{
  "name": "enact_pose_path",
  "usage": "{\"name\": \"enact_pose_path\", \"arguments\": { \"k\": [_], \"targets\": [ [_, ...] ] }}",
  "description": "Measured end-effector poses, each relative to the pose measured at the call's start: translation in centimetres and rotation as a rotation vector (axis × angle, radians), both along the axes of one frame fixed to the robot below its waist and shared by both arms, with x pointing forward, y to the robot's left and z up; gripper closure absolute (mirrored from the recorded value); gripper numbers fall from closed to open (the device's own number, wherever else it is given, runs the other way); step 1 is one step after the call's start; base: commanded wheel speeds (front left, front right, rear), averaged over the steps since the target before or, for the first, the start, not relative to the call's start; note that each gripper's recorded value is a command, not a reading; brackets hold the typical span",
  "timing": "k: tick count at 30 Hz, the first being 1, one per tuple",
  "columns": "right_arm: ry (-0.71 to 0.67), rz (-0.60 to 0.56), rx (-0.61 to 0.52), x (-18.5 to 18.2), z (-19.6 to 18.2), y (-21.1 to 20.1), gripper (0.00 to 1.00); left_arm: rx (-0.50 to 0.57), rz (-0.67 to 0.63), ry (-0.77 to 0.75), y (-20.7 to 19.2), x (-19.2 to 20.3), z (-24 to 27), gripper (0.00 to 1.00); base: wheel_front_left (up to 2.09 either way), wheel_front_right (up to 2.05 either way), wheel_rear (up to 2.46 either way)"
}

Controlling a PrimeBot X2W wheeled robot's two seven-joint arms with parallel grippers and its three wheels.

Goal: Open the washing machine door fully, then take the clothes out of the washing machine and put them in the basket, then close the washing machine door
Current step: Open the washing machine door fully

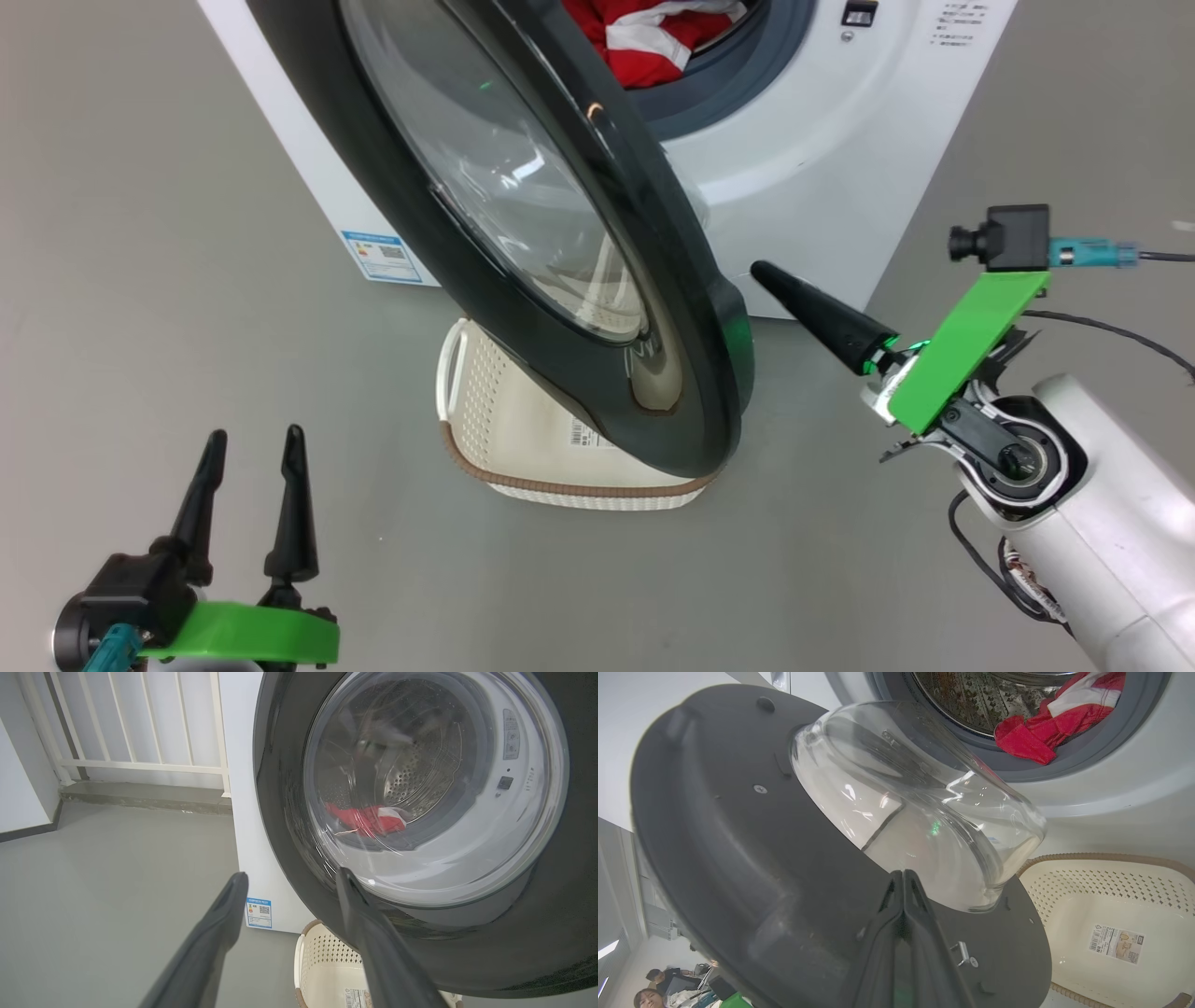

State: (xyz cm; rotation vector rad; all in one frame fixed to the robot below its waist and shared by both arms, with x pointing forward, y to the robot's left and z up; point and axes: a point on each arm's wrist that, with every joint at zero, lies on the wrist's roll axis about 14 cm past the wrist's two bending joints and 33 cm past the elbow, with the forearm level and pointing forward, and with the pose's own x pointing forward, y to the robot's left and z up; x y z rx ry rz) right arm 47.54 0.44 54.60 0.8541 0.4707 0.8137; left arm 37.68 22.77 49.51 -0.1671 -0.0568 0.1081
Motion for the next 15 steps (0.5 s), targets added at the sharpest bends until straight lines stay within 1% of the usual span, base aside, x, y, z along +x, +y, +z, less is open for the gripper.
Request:
{"name": "enact_pose_path", "arguments": {
  "k": [7, 15],
  "targets": [
    [0.037, 0.084, -0.003, -1.0, -0.4, 2.1, 1.00, 0.002, 0.016, 0.002, 0.5, -0.4, 0.0, 0.00, 0.00, 0.00, 0.00],
    [0.105, 0.147, 0.027, -2.0, -0.3, 3.0, 1.00, 0.003, 0.028, -0.008, 0.9, -0.9, 0.4, 0.00, 0.00, 0.00, 0.00]
  ]
}}
